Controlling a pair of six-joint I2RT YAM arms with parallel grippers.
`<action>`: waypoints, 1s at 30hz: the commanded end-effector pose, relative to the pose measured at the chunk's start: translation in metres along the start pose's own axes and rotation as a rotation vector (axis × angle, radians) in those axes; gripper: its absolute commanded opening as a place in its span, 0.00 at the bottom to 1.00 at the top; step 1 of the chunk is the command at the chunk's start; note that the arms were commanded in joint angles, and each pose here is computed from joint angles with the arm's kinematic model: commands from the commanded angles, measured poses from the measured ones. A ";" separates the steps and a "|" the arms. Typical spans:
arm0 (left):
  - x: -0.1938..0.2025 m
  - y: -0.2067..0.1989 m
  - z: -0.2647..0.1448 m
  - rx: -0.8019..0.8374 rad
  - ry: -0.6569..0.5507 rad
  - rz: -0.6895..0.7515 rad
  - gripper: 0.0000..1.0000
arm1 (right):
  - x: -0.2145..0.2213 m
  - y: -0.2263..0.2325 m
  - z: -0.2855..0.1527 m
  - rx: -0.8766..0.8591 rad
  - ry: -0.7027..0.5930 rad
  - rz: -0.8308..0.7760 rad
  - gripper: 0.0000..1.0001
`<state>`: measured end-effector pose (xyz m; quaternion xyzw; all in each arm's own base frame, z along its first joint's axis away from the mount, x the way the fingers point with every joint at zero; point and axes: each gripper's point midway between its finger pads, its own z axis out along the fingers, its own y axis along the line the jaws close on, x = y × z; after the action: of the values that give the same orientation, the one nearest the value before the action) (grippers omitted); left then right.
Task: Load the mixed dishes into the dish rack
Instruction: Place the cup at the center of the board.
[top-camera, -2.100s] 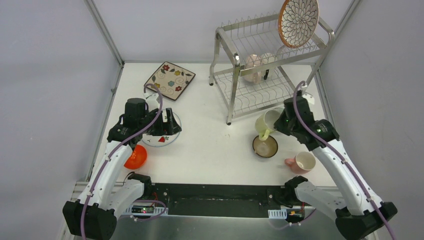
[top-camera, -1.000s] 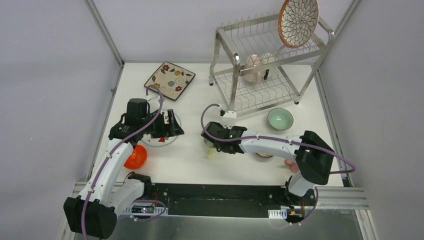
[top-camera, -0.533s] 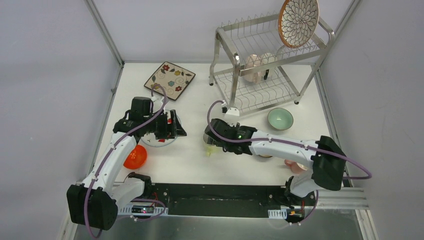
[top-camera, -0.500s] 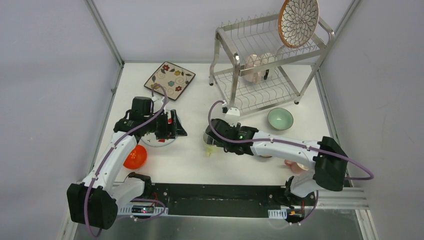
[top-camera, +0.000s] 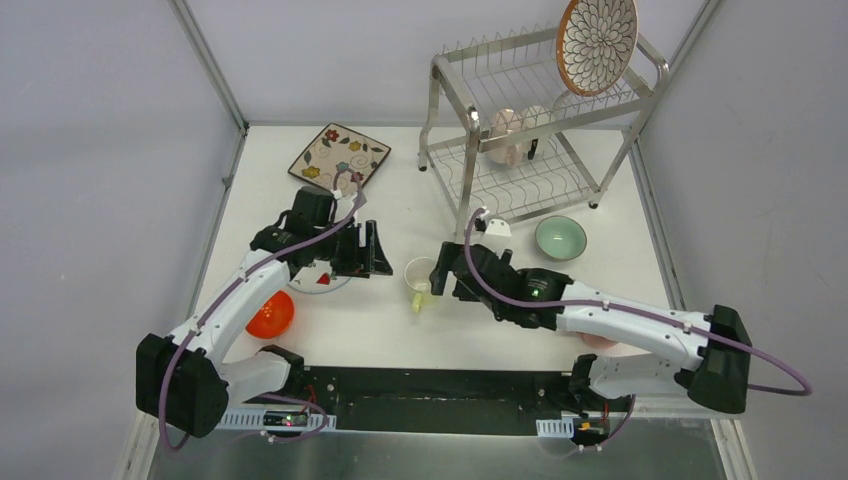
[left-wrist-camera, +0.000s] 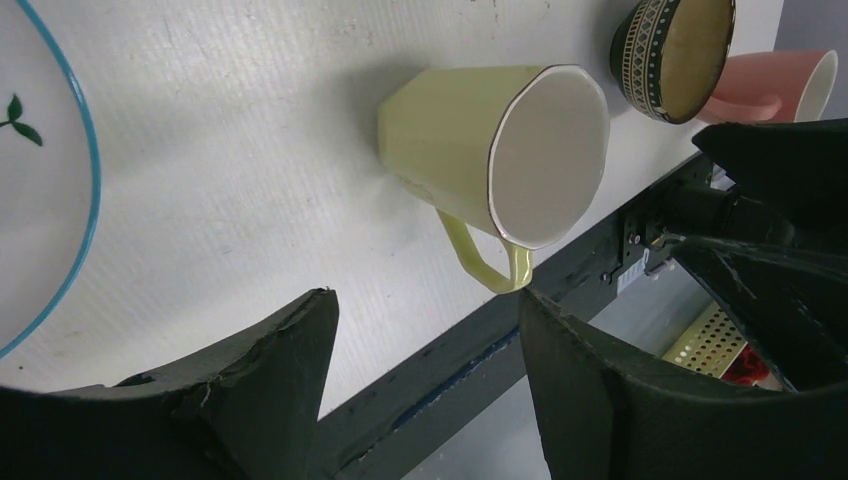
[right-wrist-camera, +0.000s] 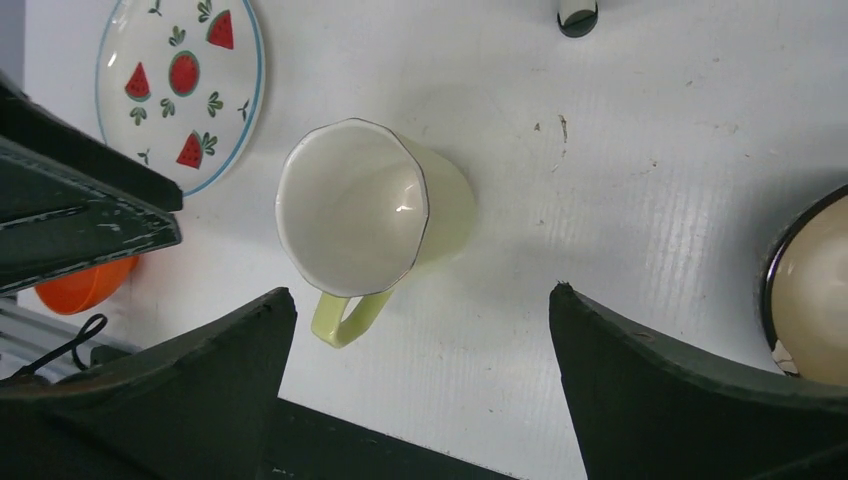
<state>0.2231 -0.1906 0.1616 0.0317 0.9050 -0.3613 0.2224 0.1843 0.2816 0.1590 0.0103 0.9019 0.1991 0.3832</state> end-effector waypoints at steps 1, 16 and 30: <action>-0.022 -0.017 0.008 0.010 -0.064 0.030 0.68 | -0.019 0.007 -0.023 -0.102 -0.065 0.010 1.00; -0.019 -0.023 0.064 -0.045 0.031 0.122 0.63 | -0.025 -0.005 -0.037 -0.131 -0.104 -0.018 0.99; -0.014 -0.002 0.096 -0.183 0.105 0.188 0.51 | -0.017 -0.006 -0.031 -0.127 -0.085 -0.041 0.99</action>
<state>0.2559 -0.2507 0.1034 0.0935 0.9394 -0.2767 0.1798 0.1743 0.2569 0.1841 -0.0209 0.8774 0.2356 0.4174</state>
